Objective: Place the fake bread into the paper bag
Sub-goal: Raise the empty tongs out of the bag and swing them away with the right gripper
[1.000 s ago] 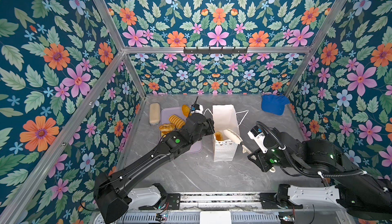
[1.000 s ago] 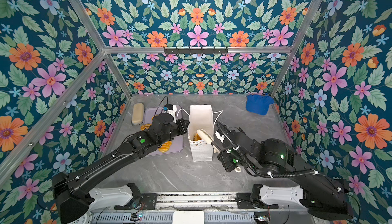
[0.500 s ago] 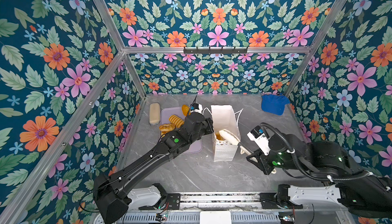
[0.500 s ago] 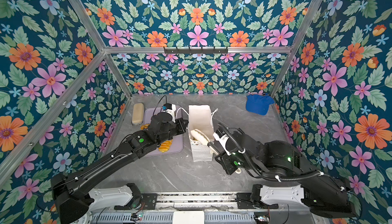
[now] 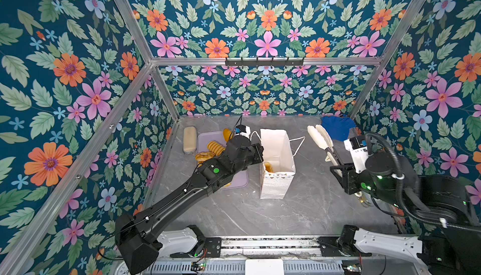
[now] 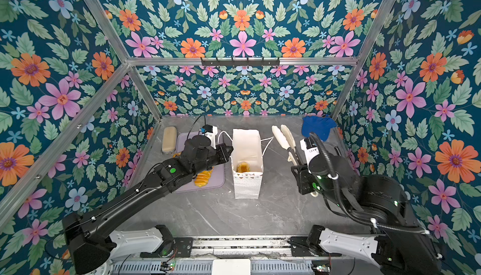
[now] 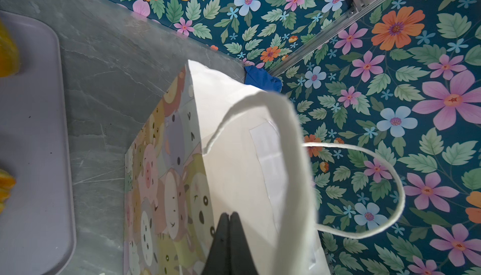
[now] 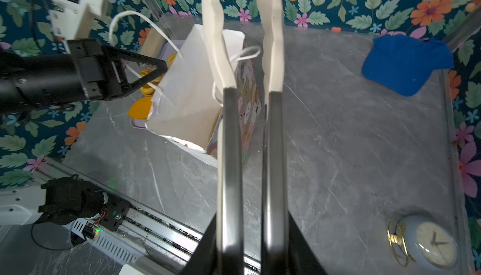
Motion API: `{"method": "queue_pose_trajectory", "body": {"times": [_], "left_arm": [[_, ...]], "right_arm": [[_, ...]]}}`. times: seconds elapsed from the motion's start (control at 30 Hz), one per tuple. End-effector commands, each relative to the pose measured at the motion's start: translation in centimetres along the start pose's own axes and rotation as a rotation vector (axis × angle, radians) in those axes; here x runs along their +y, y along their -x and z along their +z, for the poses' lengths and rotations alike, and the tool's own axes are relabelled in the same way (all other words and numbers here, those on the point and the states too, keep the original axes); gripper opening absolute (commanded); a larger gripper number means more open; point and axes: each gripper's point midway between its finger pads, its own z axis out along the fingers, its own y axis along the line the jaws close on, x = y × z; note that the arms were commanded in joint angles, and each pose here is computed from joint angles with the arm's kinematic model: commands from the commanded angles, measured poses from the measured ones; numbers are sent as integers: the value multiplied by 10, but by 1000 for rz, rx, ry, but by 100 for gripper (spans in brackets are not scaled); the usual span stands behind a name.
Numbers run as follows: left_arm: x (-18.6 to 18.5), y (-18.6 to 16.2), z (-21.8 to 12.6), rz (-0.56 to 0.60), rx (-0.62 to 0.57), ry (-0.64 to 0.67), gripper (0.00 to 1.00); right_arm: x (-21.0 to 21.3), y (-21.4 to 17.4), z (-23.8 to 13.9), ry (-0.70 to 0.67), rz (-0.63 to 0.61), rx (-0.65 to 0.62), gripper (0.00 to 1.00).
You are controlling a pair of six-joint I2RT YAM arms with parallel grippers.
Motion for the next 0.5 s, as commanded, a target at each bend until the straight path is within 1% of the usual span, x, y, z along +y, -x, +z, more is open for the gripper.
{"method": "queue_pose_trajectory", "body": {"times": [0.0, 0.07, 0.27, 0.47], "left_arm": [[-5, 4, -2, 6, -13, -21, 0], [-7, 6, -5, 5, -17, -27, 0], [-2, 7, -14, 5, -26, -15, 0], [10, 2, -17, -10, -19, 4, 0]], "right_arm": [[13, -3, 21, 66, 46, 56, 32], [13, -3, 37, 83, 88, 87, 30], [5, 4, 73, 139, 207, 122, 30], [-7, 12, 108, 151, 268, 161, 28]]}}
